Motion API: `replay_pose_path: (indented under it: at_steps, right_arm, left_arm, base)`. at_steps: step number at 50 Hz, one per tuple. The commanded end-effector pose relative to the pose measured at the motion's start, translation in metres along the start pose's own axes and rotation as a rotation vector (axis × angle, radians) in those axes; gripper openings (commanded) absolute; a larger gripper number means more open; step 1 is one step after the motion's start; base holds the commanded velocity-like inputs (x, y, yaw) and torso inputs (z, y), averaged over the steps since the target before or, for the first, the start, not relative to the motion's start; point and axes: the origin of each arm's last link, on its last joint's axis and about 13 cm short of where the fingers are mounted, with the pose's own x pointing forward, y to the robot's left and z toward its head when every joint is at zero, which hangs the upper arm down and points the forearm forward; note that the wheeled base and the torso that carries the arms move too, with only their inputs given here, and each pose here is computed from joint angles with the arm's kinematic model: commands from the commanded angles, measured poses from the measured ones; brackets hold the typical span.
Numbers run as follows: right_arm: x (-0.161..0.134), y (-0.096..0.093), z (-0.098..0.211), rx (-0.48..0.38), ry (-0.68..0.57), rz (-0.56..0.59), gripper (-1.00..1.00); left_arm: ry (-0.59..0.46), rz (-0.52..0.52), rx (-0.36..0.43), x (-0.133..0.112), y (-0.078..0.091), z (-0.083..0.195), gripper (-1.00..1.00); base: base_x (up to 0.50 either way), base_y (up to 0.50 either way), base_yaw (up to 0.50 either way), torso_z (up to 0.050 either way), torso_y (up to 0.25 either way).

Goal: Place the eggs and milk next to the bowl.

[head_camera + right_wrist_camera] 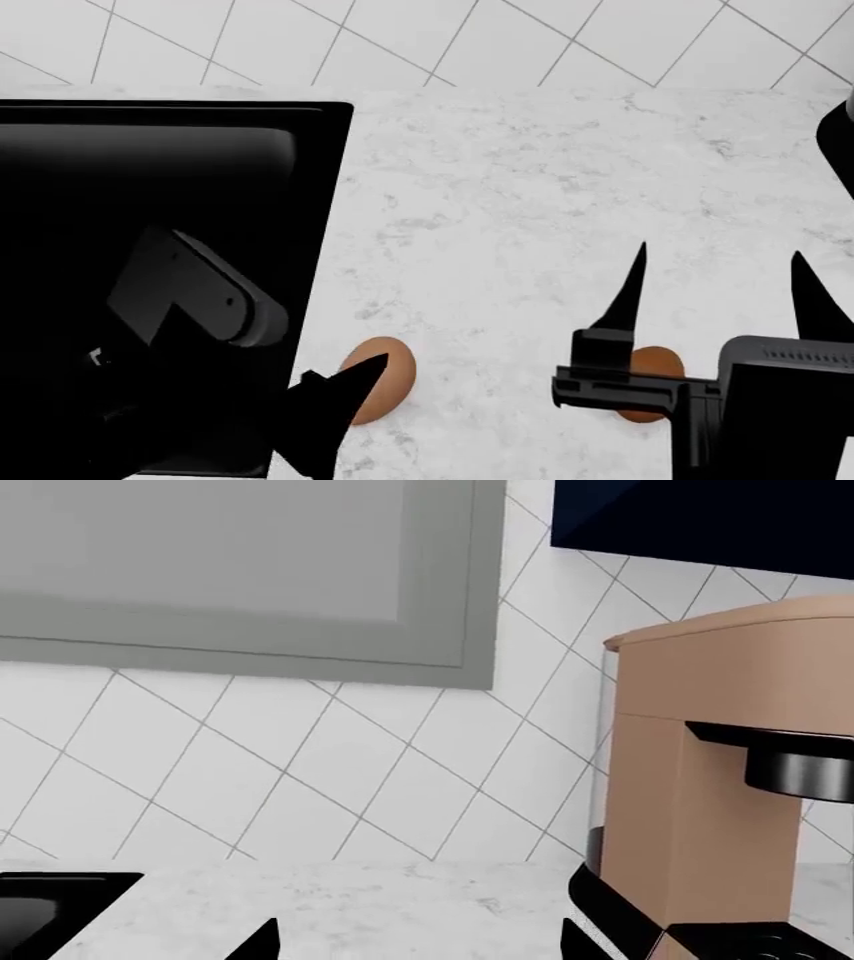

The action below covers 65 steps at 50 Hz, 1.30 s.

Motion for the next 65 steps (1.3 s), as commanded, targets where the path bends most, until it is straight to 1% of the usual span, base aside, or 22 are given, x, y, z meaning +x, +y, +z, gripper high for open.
replay_pose_path:
  at_steps: [1, 24, 33, 39, 48, 54, 65]
  right_arm:
    - [-0.003, 0.002, -0.008, 0.003, 0.024, 0.004, 1.00]
    - [0.000, 0.004, -0.011, -0.005, 0.034, 0.015, 1.00]
    - [-0.002, 0.004, -0.013, -0.011, 0.043, 0.017, 1.00]
    - [-0.002, 0.004, -0.012, -0.015, 0.043, 0.017, 1.00]
    - [-0.001, 0.002, -0.014, -0.017, 0.049, 0.012, 1.00]
    - [-0.002, 0.001, -0.015, -0.018, 0.052, 0.007, 1.00]
    - [-0.001, 0.001, -0.016, -0.019, 0.053, 0.006, 1.00]
  left_arm:
    - [0.035, -0.025, -0.021, 0.023, 0.002, -0.015, 1.00]
    - [0.094, -0.043, -0.026, 0.045, 0.007, -0.037, 1.00]
    - [0.120, -0.038, -0.036, 0.053, 0.010, -0.051, 1.00]
    - [0.123, -0.043, -0.039, 0.058, 0.011, -0.053, 1.00]
    - [0.145, -0.064, -0.038, 0.067, 0.010, -0.062, 1.00]
    - [0.158, -0.081, -0.032, 0.070, 0.007, -0.065, 1.00]
    - [0.174, -0.084, -0.032, 0.074, 0.008, -0.070, 1.00]
  base:
    - [0.00, 0.00, 0.00, 0.000, 0.000]
    - [0.00, 0.00, 0.00, 0.000, 0.000]
    - [0.00, 0.00, 0.00, 0.000, 0.000]
    - [0.00, 0.00, 0.00, 0.000, 0.000]
    - [0.00, 0.00, 0.00, 0.000, 0.000]
    - [0.00, 0.00, 0.00, 0.000, 0.000]
    - [0.00, 0.00, 0.00, 0.000, 0.000]
